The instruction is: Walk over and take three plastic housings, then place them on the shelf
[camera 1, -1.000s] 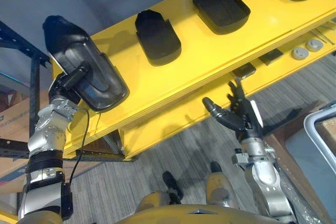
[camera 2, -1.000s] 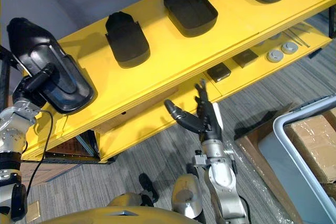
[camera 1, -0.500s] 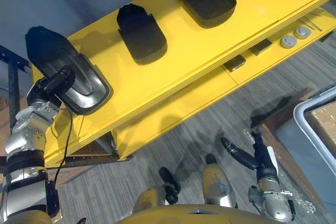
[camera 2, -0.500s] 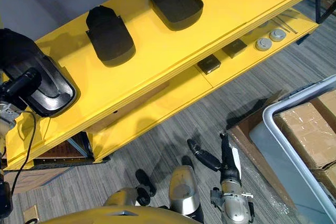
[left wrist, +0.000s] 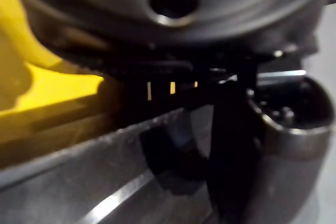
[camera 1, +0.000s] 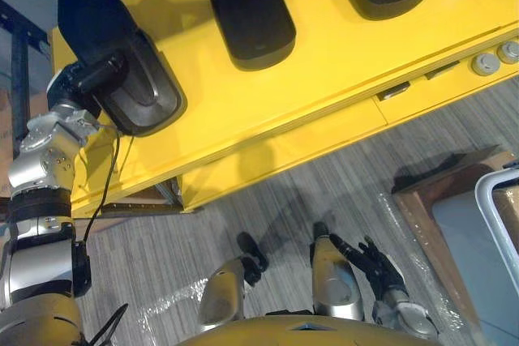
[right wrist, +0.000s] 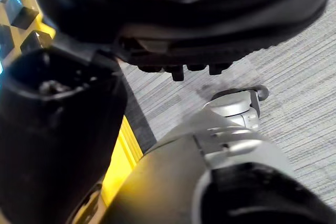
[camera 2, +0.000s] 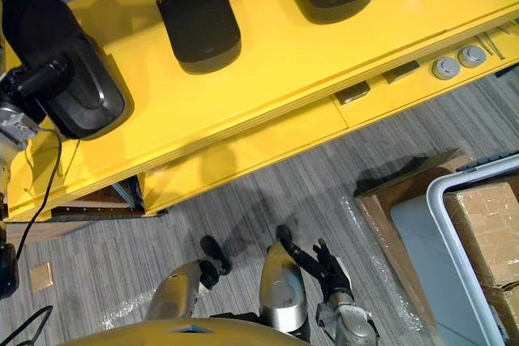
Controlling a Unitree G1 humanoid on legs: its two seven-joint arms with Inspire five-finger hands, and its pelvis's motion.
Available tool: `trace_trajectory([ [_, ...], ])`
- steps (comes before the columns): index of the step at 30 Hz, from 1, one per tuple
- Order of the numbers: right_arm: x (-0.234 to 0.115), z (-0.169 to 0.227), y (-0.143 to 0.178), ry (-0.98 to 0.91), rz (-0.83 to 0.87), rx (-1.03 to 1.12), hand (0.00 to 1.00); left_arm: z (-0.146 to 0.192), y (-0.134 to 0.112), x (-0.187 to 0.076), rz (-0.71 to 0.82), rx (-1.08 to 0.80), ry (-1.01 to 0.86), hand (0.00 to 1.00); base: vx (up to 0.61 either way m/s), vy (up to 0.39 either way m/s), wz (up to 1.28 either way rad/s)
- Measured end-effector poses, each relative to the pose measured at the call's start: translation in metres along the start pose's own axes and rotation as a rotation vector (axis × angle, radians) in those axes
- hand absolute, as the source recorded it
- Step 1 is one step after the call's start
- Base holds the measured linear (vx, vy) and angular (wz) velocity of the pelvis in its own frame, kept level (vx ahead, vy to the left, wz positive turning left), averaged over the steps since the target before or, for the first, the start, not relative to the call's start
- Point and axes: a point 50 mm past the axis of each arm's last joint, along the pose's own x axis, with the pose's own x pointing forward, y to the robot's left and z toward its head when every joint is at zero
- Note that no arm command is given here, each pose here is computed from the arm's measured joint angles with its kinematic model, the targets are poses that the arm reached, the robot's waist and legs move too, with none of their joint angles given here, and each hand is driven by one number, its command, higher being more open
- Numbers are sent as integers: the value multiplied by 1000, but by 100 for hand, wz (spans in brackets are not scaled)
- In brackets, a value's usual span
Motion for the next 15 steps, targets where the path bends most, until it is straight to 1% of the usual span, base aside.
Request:
trace_trajectory([
  [5,9,14,5,-33,13,8,100,34,-28,9,-60,24,-106,0,-3,-10,25],
  [6,10,16,5,-32,11,9,100,40,-31,10,-61,22,-120,100,13,-20,16],
  [10,13,19,5,-32,6,40,100,46,-33,12,-36,59,-122,100,10,-4,4],
  [12,14,20,5,-36,4,40,100,52,-33,13,0,126,-127,100,0,0,0],
  [15,13,20,3,-37,-6,44,100,51,-30,13,38,220,-119,100,-21,6,-8],
])
